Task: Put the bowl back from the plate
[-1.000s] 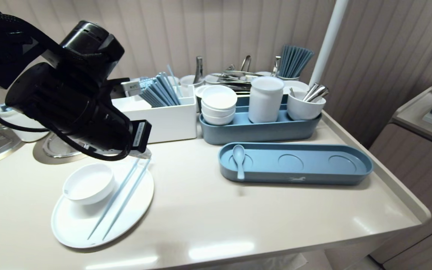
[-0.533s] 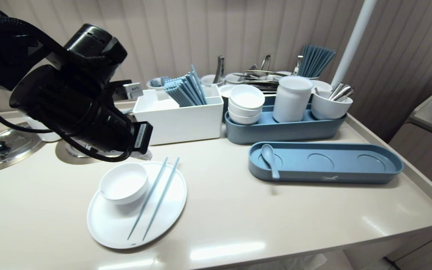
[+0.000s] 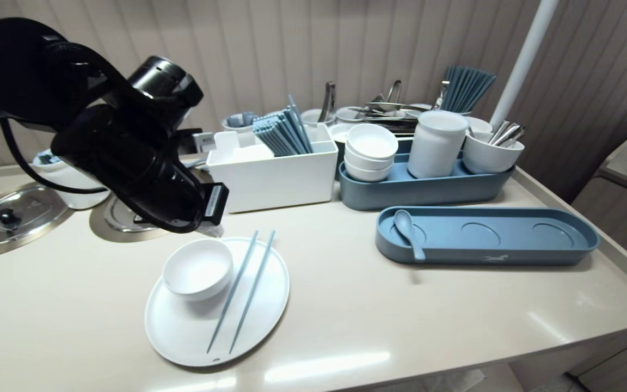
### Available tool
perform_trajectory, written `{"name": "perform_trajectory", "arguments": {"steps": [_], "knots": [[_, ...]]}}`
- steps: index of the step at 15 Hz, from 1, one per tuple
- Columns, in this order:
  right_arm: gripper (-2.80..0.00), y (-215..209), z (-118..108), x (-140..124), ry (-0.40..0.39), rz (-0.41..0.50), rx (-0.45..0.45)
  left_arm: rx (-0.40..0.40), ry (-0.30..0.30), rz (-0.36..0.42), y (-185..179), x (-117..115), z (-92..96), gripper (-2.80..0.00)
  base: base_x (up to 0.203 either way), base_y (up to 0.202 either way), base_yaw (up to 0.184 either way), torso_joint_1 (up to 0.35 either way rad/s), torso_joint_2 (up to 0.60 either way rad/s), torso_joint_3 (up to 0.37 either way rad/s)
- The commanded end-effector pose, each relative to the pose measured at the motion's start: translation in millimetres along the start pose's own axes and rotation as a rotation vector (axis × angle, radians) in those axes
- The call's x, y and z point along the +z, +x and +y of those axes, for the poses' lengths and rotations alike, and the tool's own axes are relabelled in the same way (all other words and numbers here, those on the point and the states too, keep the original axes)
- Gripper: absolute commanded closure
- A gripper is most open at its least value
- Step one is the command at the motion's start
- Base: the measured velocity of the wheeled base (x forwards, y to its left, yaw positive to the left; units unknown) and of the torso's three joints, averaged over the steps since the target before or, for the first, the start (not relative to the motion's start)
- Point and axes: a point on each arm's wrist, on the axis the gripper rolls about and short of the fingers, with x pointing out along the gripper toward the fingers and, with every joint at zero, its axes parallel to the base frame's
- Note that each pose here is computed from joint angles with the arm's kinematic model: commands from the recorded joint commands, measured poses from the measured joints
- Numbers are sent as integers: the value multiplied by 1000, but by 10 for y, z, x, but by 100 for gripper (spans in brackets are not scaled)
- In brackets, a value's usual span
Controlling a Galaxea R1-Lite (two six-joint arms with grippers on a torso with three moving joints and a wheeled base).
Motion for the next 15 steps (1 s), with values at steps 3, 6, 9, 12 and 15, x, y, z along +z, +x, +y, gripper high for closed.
{"name": "perform_trajectory", "arguments": {"steps": [3, 6, 9, 12, 15], "knots": [[0, 1, 0, 1, 0, 0, 0, 36, -9, 115, 449, 75, 36, 0, 0, 0, 0, 0, 0, 0], [0, 0, 0, 3, 0, -1, 0, 41, 1, 131, 502, 77, 53, -280, 0, 0, 0, 0, 0, 0], [0, 1, 0, 1, 0, 0, 0, 47, 3, 161, 568, 66, 51, -280, 0, 0, 0, 0, 0, 0], [0, 0, 0, 5, 0, -1, 0, 58, 2, 206, 764, 74, 53, -280, 0, 0, 0, 0, 0, 0], [0, 0, 0, 3, 0, -1, 0, 72, -1, 252, 970, 73, 61, -280, 0, 0, 0, 0, 0, 0]]}}
